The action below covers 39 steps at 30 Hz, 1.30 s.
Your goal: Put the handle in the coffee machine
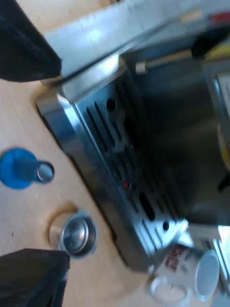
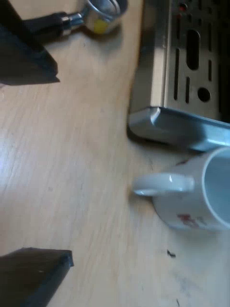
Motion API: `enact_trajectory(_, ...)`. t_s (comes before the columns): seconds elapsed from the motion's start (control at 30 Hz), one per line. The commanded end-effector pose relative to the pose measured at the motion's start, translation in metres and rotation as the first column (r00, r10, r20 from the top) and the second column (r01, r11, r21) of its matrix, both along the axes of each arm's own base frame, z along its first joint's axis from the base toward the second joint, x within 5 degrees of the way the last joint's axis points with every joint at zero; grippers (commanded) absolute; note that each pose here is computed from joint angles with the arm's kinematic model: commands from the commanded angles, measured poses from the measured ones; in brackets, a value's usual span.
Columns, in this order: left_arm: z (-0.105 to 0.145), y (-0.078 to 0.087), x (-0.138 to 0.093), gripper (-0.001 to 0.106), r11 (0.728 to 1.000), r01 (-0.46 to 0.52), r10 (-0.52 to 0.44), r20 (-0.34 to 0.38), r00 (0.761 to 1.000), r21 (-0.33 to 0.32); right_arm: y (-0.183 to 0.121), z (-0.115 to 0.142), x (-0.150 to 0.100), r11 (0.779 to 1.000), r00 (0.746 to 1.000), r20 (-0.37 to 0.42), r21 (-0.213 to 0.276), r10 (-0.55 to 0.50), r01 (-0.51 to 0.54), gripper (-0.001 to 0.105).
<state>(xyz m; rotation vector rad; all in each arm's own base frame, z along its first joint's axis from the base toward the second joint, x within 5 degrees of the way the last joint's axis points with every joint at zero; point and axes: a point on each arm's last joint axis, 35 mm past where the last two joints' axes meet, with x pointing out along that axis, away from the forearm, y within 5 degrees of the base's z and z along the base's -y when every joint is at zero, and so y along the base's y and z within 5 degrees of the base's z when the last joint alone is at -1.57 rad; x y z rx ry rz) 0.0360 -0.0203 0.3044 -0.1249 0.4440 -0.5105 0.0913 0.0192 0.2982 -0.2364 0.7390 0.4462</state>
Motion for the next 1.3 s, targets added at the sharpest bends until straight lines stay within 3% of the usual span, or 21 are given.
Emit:
enact_trajectory(0.03, 0.005, -0.005, 0.004, 0.073, 0.996, 0.086, -0.086, 0.007, 0.996, -0.024, 0.004, 0.011, 0.011, 0.997, 0.997, -0.012, 0.024, 0.078, -0.077, 0.071)
enact_trajectory(0.07, 0.006, -0.011, 0.009, 0.073, 0.986, 0.162, -0.162, 0.007, 0.987, -0.027, 0.006, 0.014, 0.018, 0.994, 0.994, -0.029, 0.035, 0.101, -0.1, 0.071)
enact_trajectory(0.3, 0.005, -0.026, 0.018, 0.073, 0.95, 0.31, -0.312, -0.043, 0.949, -0.034, 0.028, 0.015, 0.041, 0.974, 0.967, -0.112, 0.02, 0.228, -0.227, 0.071)
enact_trajectory(0.4, 0.002, -0.032, 0.023, 0.073, 0.936, 0.352, -0.353, -0.077, 0.933, -0.021, 0.047, 0.009, 0.048, 0.955, 0.946, -0.165, -0.053, 0.279, -0.291, 0.071)
enact_trajectory(0.43, -0.001, -0.04, 0.026, 0.073, 0.912, 0.409, -0.407, -0.11, 0.907, -0.004, 0.055, 0.005, 0.05, 0.944, 0.936, -0.18, -0.076, 0.303, -0.32, 0.071)
enact_trajectory(0.5, -0.003, -0.044, 0.028, 0.073, 0.899, 0.439, -0.435, -0.135, 0.89, -0.003, 0.06, 0.002, 0.051, 0.936, 0.927, -0.197, -0.093, 0.318, -0.341, 0.071)
enact_trajectory(0.53, -0.004, -0.045, 0.028, 0.073, 0.897, 0.441, -0.437, -0.138, 0.889, -0.002, 0.072, -0.005, 0.053, 0.921, 0.917, -0.231, -0.142, 0.326, -0.363, 0.071)
enact_trajectory(0.57, -0.005, -0.05, 0.031, 0.073, 0.885, 0.466, -0.46, -0.157, 0.874, -0.001, 0.078, -0.009, 0.054, 0.916, 0.913, -0.251, -0.162, 0.322, -0.367, 0.071)
enact_trajectory(0.8, -0.003, -0.06, 0.035, 0.073, 0.855, 0.519, -0.516, -0.127, 0.847, -0.011, 0.099, -0.032, 0.062, 0.905, 0.886, -0.362, -0.2, 0.289, -0.376, 0.065)
enact_trajectory(0.83, -0.002, -0.061, 0.035, 0.073, 0.845, 0.534, -0.532, -0.118, 0.839, -0.018, 0.1, -0.034, 0.063, 0.906, 0.887, -0.368, -0.207, 0.278, -0.37, 0.064)
enact_trajectory(0.87, -0.002, -0.064, 0.035, 0.073, 0.834, 0.552, -0.55, -0.117, 0.827, -0.024, 0.104, -0.045, 0.07, 0.904, 0.888, -0.405, -0.26, 0.216, -0.338, 0.048)
enact_trajectory(0.9, -0.002, -0.064, 0.035, 0.073, 0.832, 0.554, -0.552, -0.117, 0.825, -0.024, 0.105, -0.048, 0.072, 0.903, 0.885, -0.417, -0.267, 0.207, -0.337, 0.043)
enact_trajectory(1.13, -0.015, -0.073, 0.034, 0.073, 0.789, 0.614, -0.61, -0.161, 0.776, -0.028, 0.116, -0.072, 0.083, 0.897, 0.829, -0.515, -0.229, 0.218, -0.378, 0.001)
enact_trajectory(1.3, -0.019, -0.077, 0.034, 0.073, 0.774, 0.633, -0.626, -0.185, 0.758, -0.026, 0.121, -0.086, 0.086, 0.896, 0.784, -0.579, -0.194, 0.224, -0.399, 0.0)
